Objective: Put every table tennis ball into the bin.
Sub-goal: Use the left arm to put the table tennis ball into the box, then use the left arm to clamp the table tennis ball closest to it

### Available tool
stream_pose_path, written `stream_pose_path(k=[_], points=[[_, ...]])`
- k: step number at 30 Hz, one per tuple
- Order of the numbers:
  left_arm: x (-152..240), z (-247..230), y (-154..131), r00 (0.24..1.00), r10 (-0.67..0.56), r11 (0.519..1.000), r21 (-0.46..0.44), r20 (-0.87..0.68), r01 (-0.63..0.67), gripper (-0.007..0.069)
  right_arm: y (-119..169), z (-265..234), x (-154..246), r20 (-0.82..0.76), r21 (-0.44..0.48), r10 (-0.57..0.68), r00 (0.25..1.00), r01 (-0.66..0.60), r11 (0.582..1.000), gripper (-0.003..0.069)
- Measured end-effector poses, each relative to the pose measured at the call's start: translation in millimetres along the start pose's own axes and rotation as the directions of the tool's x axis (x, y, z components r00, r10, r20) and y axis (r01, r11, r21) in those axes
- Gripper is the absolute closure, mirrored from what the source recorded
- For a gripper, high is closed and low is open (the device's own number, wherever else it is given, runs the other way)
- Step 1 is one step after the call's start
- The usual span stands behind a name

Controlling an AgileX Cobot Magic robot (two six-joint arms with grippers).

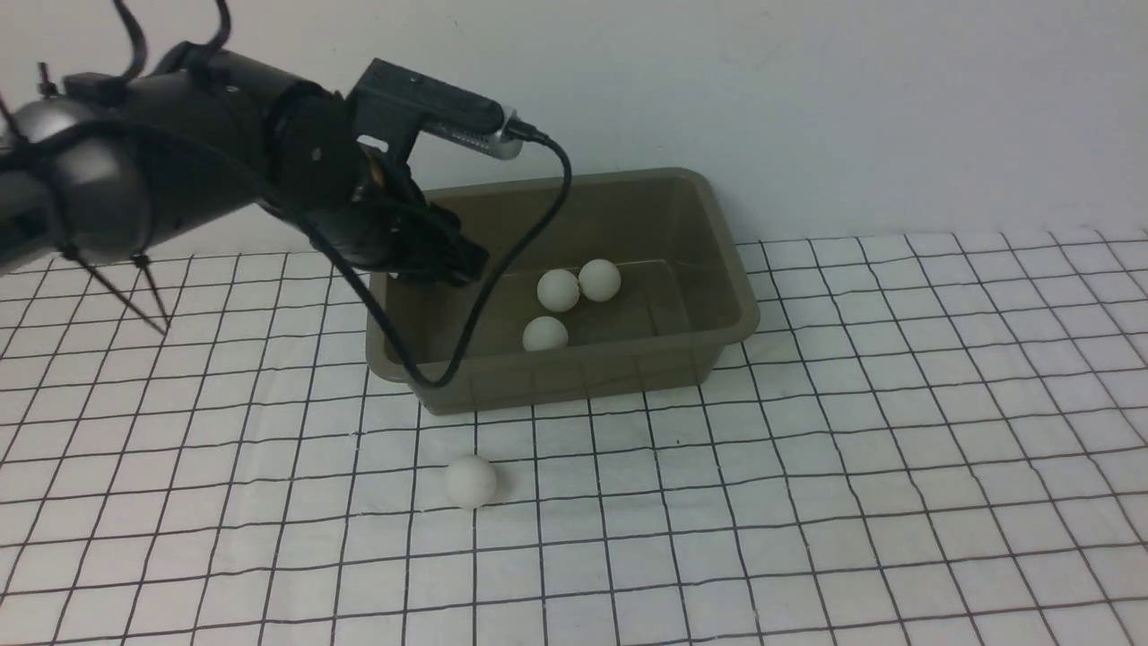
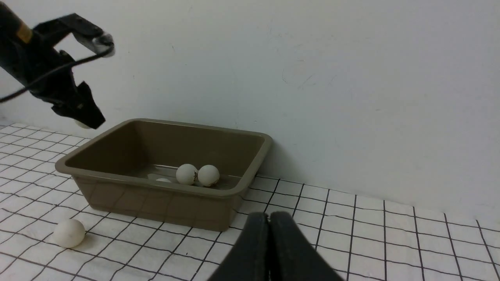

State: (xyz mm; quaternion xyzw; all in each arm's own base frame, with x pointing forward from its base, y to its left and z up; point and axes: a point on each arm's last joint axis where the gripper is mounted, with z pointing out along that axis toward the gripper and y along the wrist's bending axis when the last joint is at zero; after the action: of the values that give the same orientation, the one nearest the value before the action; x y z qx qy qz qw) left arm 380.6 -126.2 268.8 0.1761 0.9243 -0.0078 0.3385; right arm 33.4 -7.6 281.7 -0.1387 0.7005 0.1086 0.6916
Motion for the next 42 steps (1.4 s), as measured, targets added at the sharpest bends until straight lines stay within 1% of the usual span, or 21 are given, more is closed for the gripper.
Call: stream_pose_path(k=[4,10,12,15,17,19,22,23,24,25,26,27,31,34,36,38,39,42], points=[[-2,38,-3,1.0,0.019,1.0,0.006,-0.021,-0.019,0.0273,0,0,0,0.0,0.0,0.012,1.0,-0.012,1.0,0.0676],[7,67,-7,0.997,0.055,0.998,0.015,-0.062,-0.054,0.0269,0,0,0,0.0,0.0,0.02,1.0,-0.02,1.0,0.0676],[9,74,-9,0.996,0.056,0.998,0.023,-0.063,-0.054,0.0234,0,0,0,0.0,-0.014,0.034,0.999,-0.034,0.999,0.0676],[4,72,-8,0.998,0.05,0.999,0.023,-0.044,-0.05,0.0142,0,0,0,0.0,0.0,0.038,0.999,-0.038,0.999,0.0676],[-3,65,-7,0.998,0.048,0.999,0.019,-0.032,-0.047,0.0109,0,0,0,0.0,0.0,0.038,0.999,-0.038,0.999,0.0676],[-14,47,-4,0.999,0.043,0.999,0.012,-0.03,-0.043,0.009,0,0,0,0.0,0.0,0.038,0.999,-0.038,0.999,0.0676],[-30,9,1,0.999,0.038,0.999,0.002,-0.039,-0.038,0.0083,0,0,0,0.0,0.0,0.038,0.999,-0.038,0.999,0.0676],[-31,6,1,0.999,0.037,0.999,0.001,-0.039,-0.037,0.0083,0,0,0,0.0,0.0,0.038,0.999,-0.038,0.999,0.0676],[-33,-10,3,0.998,0.038,0.999,0.0,-0.048,-0.038,0.0083,0,0,0,-0.001,0.0,0.038,0.999,-0.038,0.999,0.0676],[-34,-32,5,0.997,0.039,0.999,0.003,-0.071,-0.038,0.0083,0,0,0,-0.002,0.001,0.038,0.999,-0.038,0.999,0.0676],[-33,-41,5,0.996,0.037,0.999,0.005,-0.083,-0.036,0.0083,0,0,0,-0.003,0.002,0.038,0.999,-0.038,0.999,0.0676],[-26,-72,7,0.991,0.027,1.0,0.014,-0.13,-0.025,0.0083,-1,0,1,-0.01,0.006,0.038,0.999,-0.038,0.999,0.0676],[-10,-103,5,0.984,0.003,0.999,0.052,-0.176,0.006,0.0083,-1,0,3,-0.028,0.012,0.044,0.999,-0.044,0.999,0.0676],[12,-117,-4,0.982,-0.004,0.995,0.097,-0.191,0.022,0.0083,-1,0,4,-0.045,0.013,0.057,0.997,-0.057,0.998,0.0676],[29,-118,-12,0.981,-0.003,0.991,0.128,-0.196,0.029,0.0083,-1,0,5,-0.051,0.011,0.065,0.997,-0.064,0.998,0.0676],[45,-112,-20,0.981,-0.008,0.987,0.156,-0.193,0.038,0.0083,0,0,5,-0.055,0.003,0.073,0.996,-0.073,0.997,0.0676],[58,-101,-27,0.979,-0.01,0.983,0.178,-0.203,0.047,0.0083,0,0,5,-0.058,0.006,0.078,0.995,-0.078,0.997,0.0676],[78,-78,-37,0.981,-0.021,0.979,0.195,-0.194,0.06,0.0083,0,0,5,-0.06,0.005,0.082,0.995,-0.082,0.997,0.0676]])
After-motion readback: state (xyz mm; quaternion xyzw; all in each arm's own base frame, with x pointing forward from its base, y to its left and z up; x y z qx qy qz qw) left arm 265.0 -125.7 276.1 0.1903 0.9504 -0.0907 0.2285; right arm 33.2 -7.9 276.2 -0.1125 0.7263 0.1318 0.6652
